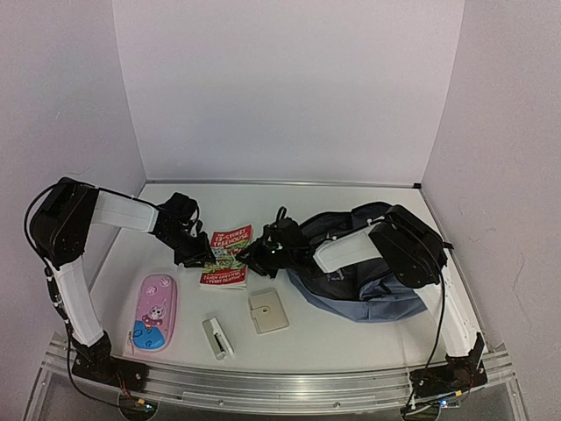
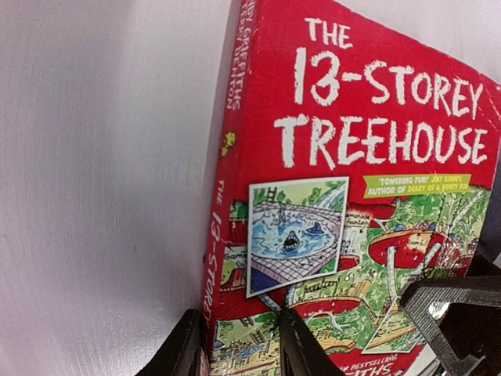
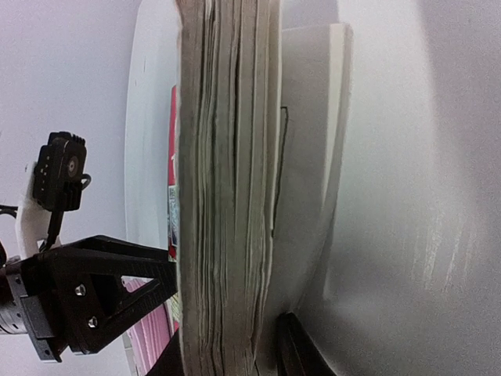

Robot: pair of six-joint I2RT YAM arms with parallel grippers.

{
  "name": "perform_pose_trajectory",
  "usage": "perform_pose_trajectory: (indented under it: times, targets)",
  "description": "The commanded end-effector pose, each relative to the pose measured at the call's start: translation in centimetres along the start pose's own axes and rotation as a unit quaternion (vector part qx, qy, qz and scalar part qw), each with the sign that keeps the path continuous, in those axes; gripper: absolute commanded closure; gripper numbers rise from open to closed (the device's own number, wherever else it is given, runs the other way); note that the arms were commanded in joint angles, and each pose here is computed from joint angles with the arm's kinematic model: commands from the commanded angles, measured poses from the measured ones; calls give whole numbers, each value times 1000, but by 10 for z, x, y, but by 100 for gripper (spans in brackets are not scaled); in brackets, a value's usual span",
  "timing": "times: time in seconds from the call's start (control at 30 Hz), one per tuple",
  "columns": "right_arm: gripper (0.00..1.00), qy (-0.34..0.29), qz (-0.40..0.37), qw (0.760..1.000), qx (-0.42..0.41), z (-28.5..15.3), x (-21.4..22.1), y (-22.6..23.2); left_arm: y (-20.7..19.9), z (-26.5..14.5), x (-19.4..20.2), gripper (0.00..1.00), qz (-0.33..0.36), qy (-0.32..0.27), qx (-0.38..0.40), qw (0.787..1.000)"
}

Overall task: Pack the student bag
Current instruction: Pick up the book from the center of the board.

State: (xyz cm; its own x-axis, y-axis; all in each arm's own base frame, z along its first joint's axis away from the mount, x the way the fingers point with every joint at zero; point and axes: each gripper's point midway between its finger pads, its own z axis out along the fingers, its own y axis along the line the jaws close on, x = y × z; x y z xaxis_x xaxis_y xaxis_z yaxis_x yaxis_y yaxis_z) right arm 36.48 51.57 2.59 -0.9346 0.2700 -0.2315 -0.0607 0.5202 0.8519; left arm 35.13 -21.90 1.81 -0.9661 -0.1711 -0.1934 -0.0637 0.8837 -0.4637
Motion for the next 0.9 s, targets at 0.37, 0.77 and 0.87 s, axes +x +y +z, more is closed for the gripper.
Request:
perform_pose_trajectory:
  times: [0.37,0.77,0.87]
  targets:
    - [100,-24,-132,982,-135,-58,1,115,-8,-81,1,22,-1,-95,-15,995]
    - [100,8,-290,917,-273,-158,13,219,-71,-242,27,1,104,-157,102,977]
    - [100,30,-316,899,-301,-181,25,233,-92,-265,36,0,122,-146,149,970]
